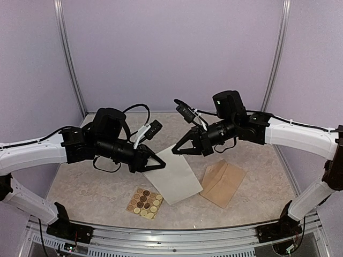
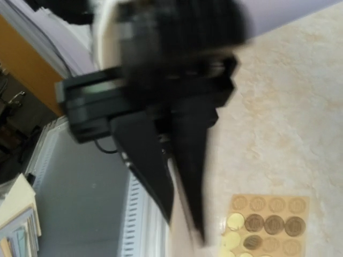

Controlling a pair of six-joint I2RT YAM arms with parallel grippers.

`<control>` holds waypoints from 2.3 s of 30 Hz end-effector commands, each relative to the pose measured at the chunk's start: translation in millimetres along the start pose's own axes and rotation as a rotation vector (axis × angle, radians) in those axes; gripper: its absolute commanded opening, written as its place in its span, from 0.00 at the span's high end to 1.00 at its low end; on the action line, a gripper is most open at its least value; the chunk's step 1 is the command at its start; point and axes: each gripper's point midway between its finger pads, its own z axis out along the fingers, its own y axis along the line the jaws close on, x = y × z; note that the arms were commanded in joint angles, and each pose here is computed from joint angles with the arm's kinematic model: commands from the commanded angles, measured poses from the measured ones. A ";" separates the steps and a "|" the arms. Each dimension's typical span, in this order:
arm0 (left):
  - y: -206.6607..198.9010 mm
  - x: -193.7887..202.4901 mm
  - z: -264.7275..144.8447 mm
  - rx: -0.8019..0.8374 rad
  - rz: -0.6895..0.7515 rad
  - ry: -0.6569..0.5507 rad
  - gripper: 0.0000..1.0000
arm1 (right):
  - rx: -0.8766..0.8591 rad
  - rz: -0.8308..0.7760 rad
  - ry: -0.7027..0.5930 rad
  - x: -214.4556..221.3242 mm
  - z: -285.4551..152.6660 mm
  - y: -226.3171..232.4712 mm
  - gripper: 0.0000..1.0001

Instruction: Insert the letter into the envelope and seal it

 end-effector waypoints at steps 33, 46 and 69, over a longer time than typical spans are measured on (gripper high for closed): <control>-20.1 -72.4 -105.4 0.027 -0.060 -0.763 1.00 | -0.026 0.103 -0.525 -18.6 -35.1 9.5 0.26; -2.0 -61.7 -93.0 -0.072 -0.078 -0.673 0.81 | 0.127 0.131 -0.510 -18.1 -37.4 -12.2 1.00; 16.1 -51.4 -81.5 -0.116 -0.116 -0.594 1.00 | 0.369 0.108 -0.272 -2.5 -39.0 -37.7 1.00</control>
